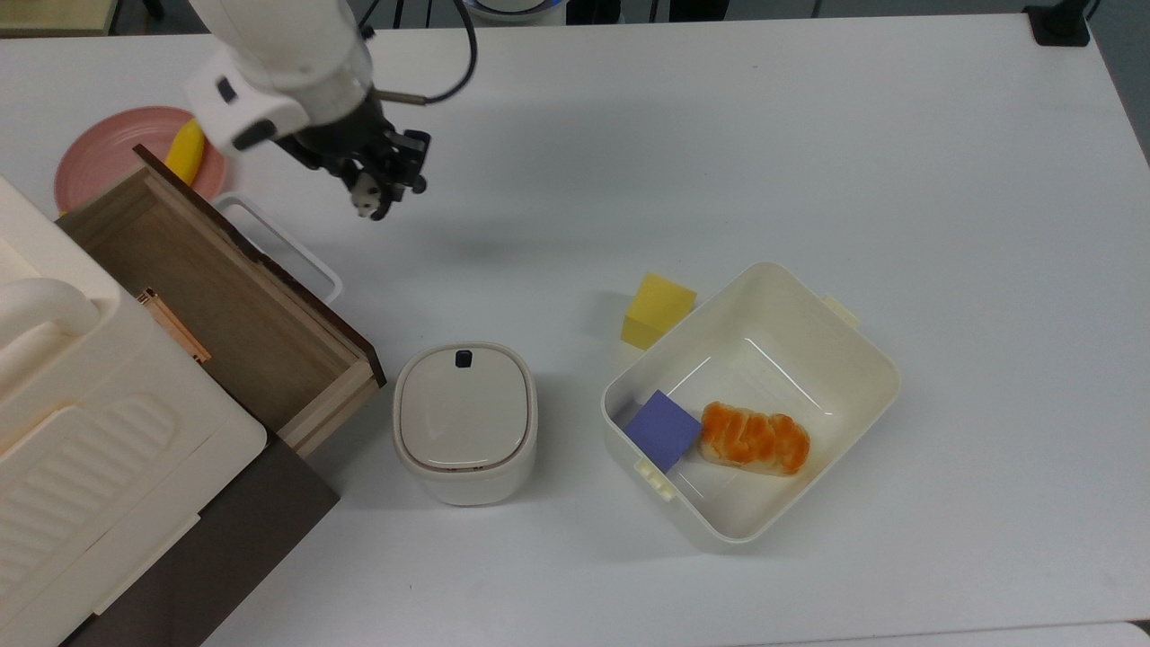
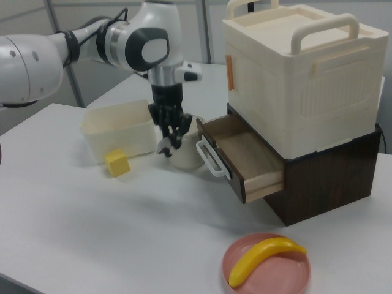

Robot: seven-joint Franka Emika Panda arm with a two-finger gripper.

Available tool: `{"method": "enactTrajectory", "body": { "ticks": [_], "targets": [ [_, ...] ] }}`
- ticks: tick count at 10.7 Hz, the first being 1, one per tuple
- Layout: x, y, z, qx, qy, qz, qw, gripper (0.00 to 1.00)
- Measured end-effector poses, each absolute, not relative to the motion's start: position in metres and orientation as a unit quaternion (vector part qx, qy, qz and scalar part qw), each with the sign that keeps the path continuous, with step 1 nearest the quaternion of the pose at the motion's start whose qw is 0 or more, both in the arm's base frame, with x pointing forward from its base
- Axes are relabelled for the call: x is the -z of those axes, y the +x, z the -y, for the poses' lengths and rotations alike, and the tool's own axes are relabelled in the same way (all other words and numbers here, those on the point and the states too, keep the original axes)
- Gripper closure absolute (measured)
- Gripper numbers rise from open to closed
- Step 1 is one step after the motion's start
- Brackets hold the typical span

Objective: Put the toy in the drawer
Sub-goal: 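Carry the panda toy over the open wooden drawer and lower it, then open the gripper to release the panda toy into the drawer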

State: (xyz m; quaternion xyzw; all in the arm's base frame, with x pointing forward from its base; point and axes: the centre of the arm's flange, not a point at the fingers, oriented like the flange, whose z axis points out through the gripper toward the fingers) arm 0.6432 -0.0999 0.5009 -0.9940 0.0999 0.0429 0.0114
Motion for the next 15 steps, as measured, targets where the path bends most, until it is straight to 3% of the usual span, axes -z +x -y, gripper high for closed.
{"method": "enactTrajectory", "body": {
  "ticks": [3,6,9,11,12,15],
  "targets": [
    [-0.55,0.663,0.118,0.073,-0.993,-0.097,-0.009,0.59],
    [-0.569,0.678,0.147,0.172,-0.979,-0.105,-0.04,0.57],
    [-0.54,0.693,0.167,0.194,-0.973,-0.102,-0.067,0.52],
    [-0.504,0.701,0.17,0.172,-0.977,-0.092,-0.082,0.4],
    [-0.492,0.704,0.17,0.166,-0.979,-0.091,-0.081,0.39],
    [-0.503,0.707,0.158,0.179,-0.976,-0.103,-0.076,0.3]
  ]
}}
